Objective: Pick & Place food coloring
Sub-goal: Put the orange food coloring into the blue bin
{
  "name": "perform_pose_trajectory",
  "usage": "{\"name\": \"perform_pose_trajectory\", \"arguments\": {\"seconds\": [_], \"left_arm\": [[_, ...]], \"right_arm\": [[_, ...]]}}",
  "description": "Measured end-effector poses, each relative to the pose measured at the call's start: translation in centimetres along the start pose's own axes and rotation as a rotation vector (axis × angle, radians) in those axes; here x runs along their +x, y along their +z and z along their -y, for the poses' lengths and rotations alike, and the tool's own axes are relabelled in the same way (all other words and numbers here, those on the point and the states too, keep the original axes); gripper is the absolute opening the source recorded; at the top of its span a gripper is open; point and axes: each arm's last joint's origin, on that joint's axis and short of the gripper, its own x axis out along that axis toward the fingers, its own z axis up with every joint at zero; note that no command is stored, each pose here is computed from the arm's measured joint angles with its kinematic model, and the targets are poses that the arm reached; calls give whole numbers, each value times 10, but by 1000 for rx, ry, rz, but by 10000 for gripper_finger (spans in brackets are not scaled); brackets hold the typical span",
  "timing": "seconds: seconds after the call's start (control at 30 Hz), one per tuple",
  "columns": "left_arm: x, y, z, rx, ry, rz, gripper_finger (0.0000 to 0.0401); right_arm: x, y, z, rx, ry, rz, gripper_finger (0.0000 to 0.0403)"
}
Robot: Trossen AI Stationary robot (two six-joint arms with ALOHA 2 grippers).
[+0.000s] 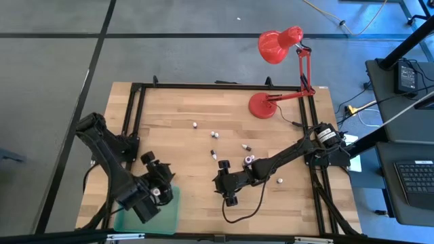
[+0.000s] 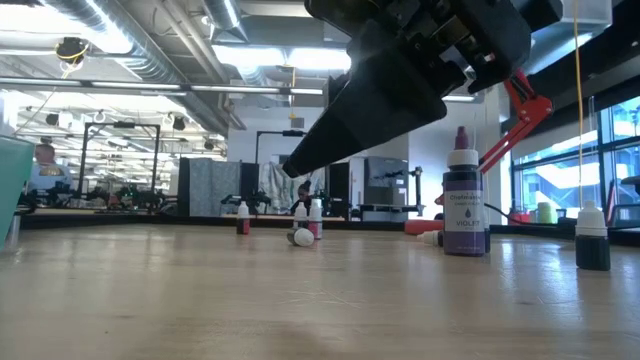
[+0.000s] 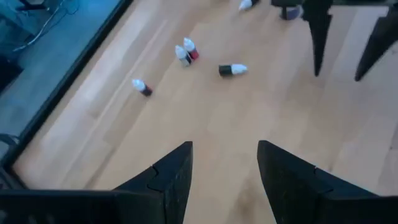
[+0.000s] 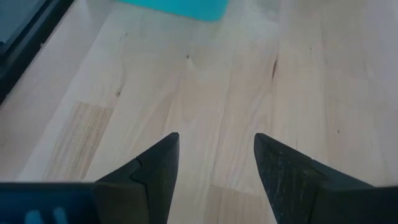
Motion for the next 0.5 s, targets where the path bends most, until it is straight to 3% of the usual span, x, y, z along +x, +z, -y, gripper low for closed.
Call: {"name": "perform_pose_trajectory", "arguments": {"seconds": [0.1, 0.27, 0.5], "left_arm": [[-4, 3, -9, -12, -50, 57, 176], [-4, 0, -25, -53, -237, 127, 176], [30, -13, -45, -98, -453, 182, 177]], "right_arm": [[0, 0, 0, -5, 0, 0, 210], [0, 0, 2, -14, -4, 1, 210], [2, 6, 10, -58, -18, 46, 210]]}}
